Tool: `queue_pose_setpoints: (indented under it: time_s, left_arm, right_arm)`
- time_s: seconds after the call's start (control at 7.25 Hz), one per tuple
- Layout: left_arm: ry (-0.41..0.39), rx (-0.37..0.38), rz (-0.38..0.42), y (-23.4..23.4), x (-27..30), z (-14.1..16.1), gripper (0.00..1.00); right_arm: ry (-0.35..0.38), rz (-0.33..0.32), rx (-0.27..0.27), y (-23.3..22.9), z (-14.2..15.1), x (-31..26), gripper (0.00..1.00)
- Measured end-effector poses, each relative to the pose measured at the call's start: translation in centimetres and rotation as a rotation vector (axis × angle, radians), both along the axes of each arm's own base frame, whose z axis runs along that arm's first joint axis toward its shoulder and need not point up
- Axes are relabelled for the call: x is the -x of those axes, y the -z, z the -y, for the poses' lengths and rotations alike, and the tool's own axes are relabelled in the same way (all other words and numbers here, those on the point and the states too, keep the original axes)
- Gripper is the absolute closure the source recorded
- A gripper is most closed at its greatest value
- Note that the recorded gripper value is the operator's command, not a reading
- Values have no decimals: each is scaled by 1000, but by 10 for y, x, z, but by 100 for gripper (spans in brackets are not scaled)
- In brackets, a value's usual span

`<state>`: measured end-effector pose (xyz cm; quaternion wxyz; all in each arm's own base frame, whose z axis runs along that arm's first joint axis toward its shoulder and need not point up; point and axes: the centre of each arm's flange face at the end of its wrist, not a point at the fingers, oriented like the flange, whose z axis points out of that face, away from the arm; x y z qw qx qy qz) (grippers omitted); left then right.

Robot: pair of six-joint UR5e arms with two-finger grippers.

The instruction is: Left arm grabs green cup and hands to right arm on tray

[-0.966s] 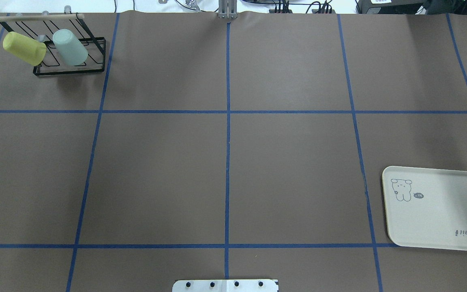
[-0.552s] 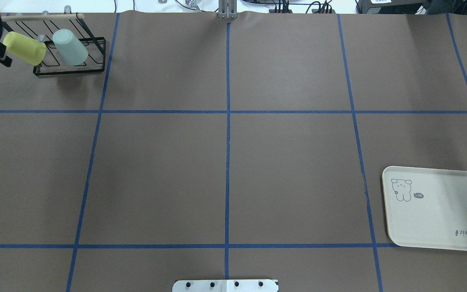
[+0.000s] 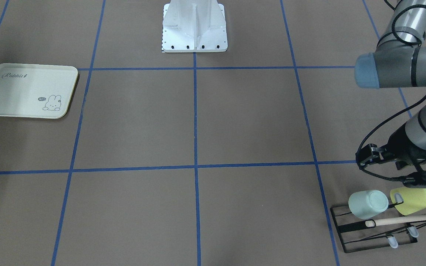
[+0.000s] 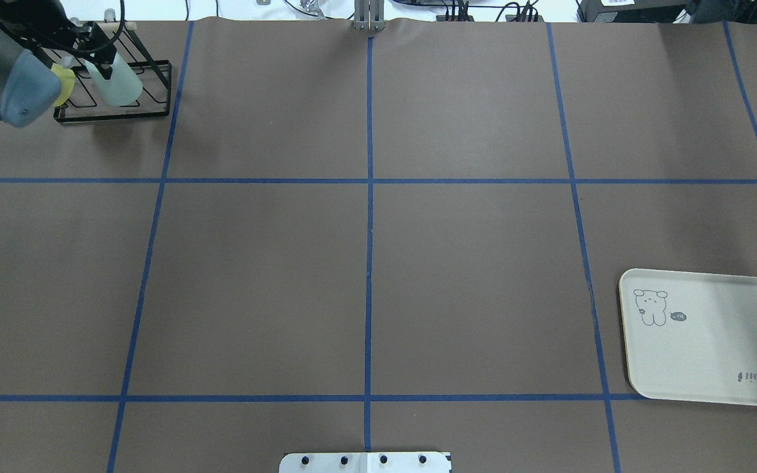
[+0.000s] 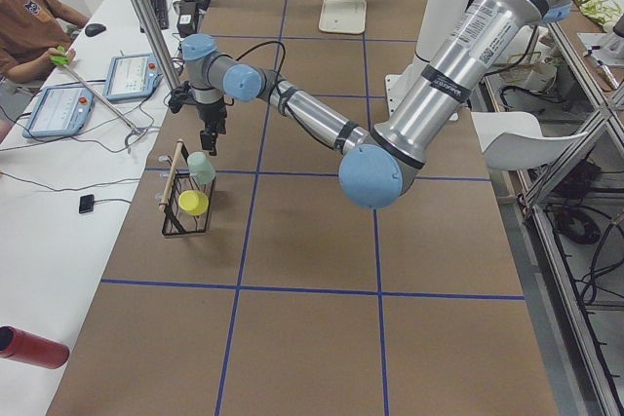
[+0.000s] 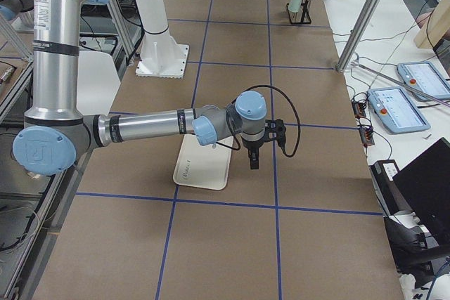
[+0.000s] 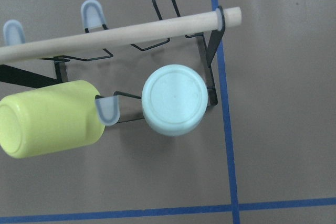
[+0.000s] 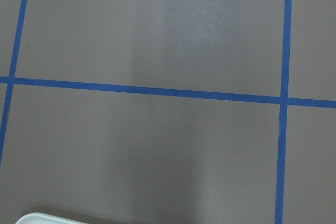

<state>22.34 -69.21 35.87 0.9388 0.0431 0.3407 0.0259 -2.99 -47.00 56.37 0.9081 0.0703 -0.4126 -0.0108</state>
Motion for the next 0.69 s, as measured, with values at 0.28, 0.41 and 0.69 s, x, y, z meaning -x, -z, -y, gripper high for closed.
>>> queue_pose_setpoints:
  time_s: [0.28,0.41,0.69]
  left_arm:
    - [-12,25,17,-8,-18,22,1]
    - [-12,37,23,-14,-23,33,1]
    - [-9,61,34,-28,-23,45,2]
  right_arm:
    - [2,0,2,-1,0,1,0]
    - [3,0,2,-1,-1,1,0]
    - [5,0,3,-2,-1,2,0]
